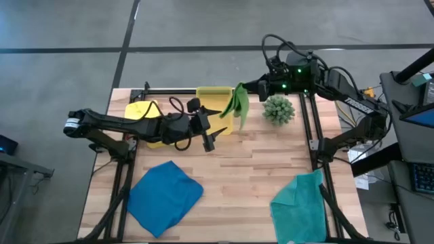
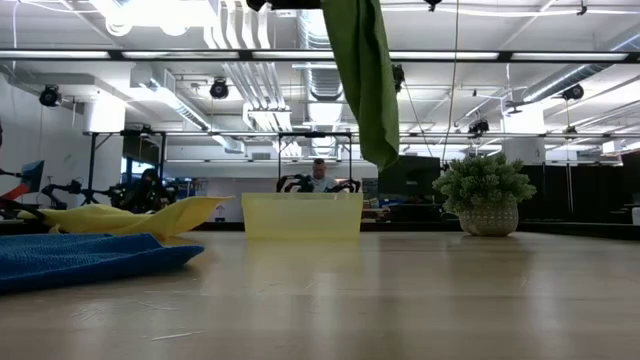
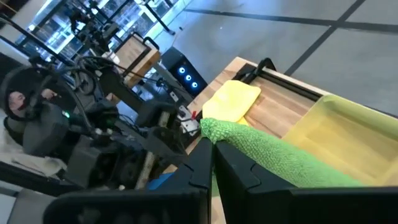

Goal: Fold microfiber towels
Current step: Fold the green microfiber cloth

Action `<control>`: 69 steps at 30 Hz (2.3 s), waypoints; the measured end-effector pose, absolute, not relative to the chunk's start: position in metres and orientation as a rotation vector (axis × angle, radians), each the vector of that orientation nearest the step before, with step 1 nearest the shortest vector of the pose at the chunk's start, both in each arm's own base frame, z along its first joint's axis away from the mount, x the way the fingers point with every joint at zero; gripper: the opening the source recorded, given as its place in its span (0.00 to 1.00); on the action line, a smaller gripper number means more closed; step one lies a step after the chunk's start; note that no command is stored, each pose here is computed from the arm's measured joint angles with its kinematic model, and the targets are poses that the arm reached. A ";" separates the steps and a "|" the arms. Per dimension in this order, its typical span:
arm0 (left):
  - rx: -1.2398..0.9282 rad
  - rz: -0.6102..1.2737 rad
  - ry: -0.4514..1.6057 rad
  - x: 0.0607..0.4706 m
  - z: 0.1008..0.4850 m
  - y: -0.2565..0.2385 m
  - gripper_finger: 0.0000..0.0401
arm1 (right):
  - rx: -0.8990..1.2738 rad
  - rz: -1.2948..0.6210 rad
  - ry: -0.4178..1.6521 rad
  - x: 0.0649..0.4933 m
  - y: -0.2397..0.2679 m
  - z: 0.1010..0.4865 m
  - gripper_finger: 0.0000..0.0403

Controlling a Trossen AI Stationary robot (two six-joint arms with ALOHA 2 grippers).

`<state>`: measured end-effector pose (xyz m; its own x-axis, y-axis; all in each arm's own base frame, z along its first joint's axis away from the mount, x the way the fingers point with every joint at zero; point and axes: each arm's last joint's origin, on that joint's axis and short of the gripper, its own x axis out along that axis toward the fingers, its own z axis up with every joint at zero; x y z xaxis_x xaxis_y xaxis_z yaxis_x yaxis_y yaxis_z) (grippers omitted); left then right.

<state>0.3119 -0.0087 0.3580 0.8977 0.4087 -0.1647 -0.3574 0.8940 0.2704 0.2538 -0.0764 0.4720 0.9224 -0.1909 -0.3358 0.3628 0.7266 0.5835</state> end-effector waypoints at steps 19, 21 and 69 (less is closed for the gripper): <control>0.232 0.573 0.213 0.309 0.365 -0.001 0.04 | 0.659 -0.235 0.353 0.252 -0.073 0.466 0.02; 0.261 0.580 0.196 0.300 0.374 0.000 0.03 | 0.628 -0.224 0.415 0.249 -0.072 0.462 0.02; 0.153 0.386 0.375 0.262 0.421 0.021 0.19 | 0.351 -0.220 0.530 0.225 -0.024 0.487 0.02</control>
<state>0.2620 0.0209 0.4213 0.8592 0.3941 -0.3264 -0.3381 0.9160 0.2160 0.2254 -0.0235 0.4873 0.8415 -0.1143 -0.5280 0.2934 0.9173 0.2691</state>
